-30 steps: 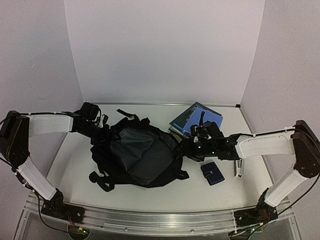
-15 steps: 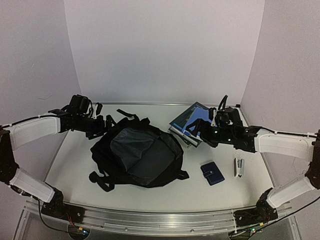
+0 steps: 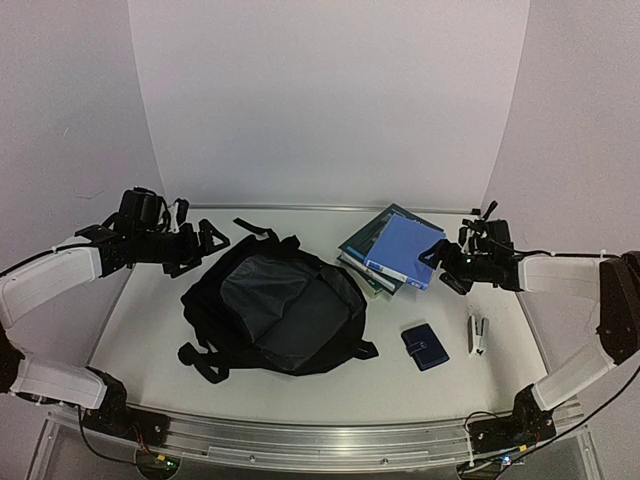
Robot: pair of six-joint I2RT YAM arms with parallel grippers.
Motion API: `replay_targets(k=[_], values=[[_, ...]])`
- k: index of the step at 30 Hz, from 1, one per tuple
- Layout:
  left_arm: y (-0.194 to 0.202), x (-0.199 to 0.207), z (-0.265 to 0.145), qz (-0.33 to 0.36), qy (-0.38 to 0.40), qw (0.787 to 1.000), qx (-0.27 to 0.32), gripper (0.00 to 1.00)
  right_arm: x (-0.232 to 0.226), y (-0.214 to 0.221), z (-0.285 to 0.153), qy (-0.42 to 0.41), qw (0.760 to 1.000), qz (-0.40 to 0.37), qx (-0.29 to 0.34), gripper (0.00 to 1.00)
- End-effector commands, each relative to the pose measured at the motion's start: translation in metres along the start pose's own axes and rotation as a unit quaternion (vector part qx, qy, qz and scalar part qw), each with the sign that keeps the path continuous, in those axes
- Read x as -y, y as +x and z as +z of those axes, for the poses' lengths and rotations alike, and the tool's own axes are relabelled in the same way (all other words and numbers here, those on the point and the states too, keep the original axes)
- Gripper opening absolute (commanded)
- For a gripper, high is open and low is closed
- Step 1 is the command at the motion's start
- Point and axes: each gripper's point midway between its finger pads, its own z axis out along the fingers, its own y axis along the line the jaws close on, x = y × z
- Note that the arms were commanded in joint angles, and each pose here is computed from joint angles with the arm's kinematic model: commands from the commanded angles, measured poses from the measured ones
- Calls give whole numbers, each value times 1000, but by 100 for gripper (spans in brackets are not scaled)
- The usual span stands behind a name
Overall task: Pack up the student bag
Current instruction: Pick up the files from the center of the board.
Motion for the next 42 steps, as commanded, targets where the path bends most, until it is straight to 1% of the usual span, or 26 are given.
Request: replay_targets(k=[1, 2, 5, 10, 12, 17, 23, 25, 27, 31, 37, 38, 41, 42], values=[[-6, 9, -7, -9, 21, 1000, 19, 100, -3, 13, 16, -31, 999, -6, -28, 82], [-6, 10, -8, -10, 22, 1000, 19, 100, 0, 15, 19, -28, 999, -5, -32, 79], [-6, 11, -8, -9, 24, 1000, 18, 100, 6, 20, 26, -24, 999, -1, -41, 75], [-6, 13, -11, -2, 30, 999, 23, 100, 7, 27, 34, -36, 998, 4, -55, 58], [-7, 13, -12, -2, 30, 999, 24, 100, 9, 28, 38, -36, 998, 5, -57, 53], [-8, 11, -16, -6, 25, 999, 38, 100, 9, 31, 44, -48, 997, 10, -58, 37], [-8, 10, -19, -6, 21, 999, 37, 100, 2, 34, 44, -77, 995, 28, -60, 17], [-9, 12, -19, -6, 23, 999, 38, 100, 0, 33, 40, -80, 995, 33, -57, 12], [-9, 13, -19, -7, 25, 999, 38, 100, -3, 32, 35, -84, 995, 35, -52, 10], [-10, 15, -19, -6, 29, 999, 38, 100, -8, 29, 22, -90, 994, 46, -39, 10], [-11, 18, -19, 0, 32, 999, 33, 100, -7, 27, 0, -86, 995, 58, -14, 13], [-11, 18, -19, 1, 32, 999, 33, 100, -8, 28, -3, -86, 995, 57, -14, 12], [-12, 19, -20, 3, 31, 999, 33, 100, -10, 31, -7, -94, 994, 54, -20, 2], [-13, 20, -20, 4, 32, 999, 33, 100, -14, 31, -9, -100, 994, 49, -21, 0]])
